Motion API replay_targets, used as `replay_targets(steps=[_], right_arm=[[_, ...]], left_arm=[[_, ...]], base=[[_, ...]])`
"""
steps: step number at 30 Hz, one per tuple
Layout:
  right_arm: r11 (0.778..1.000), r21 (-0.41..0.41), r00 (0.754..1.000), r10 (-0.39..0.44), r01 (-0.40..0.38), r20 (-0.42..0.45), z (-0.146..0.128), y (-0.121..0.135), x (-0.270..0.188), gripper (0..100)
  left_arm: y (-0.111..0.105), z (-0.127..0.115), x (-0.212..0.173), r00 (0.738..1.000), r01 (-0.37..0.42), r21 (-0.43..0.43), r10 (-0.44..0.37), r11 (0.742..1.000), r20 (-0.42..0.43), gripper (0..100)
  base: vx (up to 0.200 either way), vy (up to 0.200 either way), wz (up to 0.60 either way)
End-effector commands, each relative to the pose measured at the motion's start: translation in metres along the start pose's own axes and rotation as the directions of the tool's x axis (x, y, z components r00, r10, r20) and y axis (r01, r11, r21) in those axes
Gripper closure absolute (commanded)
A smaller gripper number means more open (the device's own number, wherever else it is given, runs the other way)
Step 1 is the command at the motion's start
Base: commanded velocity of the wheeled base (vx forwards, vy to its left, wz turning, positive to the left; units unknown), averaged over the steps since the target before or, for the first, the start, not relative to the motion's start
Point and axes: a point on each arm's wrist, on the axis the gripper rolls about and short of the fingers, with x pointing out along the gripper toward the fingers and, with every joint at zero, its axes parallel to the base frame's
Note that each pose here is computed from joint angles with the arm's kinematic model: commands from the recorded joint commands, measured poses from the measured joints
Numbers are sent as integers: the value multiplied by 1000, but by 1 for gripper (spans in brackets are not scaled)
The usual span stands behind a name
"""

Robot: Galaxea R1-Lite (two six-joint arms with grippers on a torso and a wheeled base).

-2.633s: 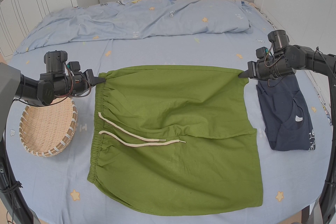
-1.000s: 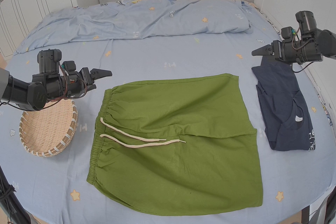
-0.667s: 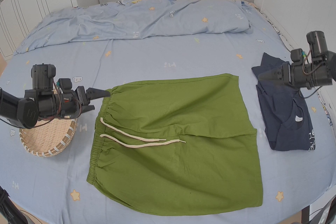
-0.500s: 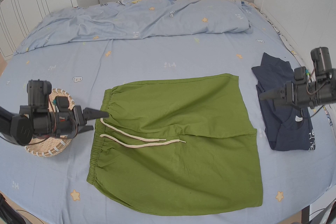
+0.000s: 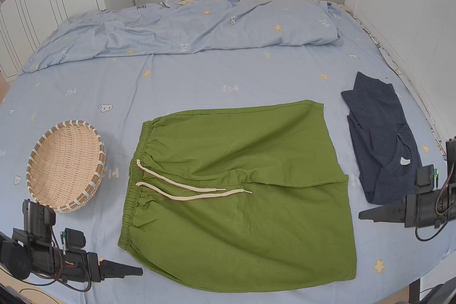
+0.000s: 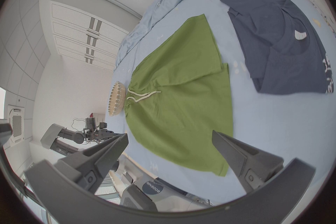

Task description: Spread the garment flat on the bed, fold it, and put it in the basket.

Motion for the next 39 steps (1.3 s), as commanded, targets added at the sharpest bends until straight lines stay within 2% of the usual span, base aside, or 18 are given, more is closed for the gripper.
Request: replay_targets(steps=[1,6,14,22,29,34,35,39], right_arm=[[998,-36,999,49,-48,19,-21,8,-12,0],[998,-39,999,51,-50,20,-20,8,-12,0],[998,-43,998,53,-52,21,-20,9,-13,0],[997,-48,998,56,-55,29,-20,10,-14,0],[997,-51,998,57,-56,32,-21,10,-15,0],[997,-49,998,56,-55,29,-21,10,-14,0],[997,-50,998,56,-54,28,-21,10,-14,0],[997,-51,998,56,-55,29,-21,10,-14,0]], left_arm=[[20,-10,-4,1000,-25,-56,25,998,-7,0],[36,4,8,999,-39,-93,37,995,-30,0],[47,23,23,999,-20,-6,20,1000,43,0],[51,33,29,998,-12,1,12,1000,65,0],[47,49,34,994,19,-30,-16,999,111,0],[51,49,36,993,21,-33,-17,999,121,0],[52,50,36,992,21,-30,-17,999,127,100],[52,51,36,990,22,-26,-18,999,138,100]], base=[[0,0,0],[0,0,0],[0,0,0],[0,0,0],[0,0,0],[0,0,0],[0,0,0],[0,0,0]])
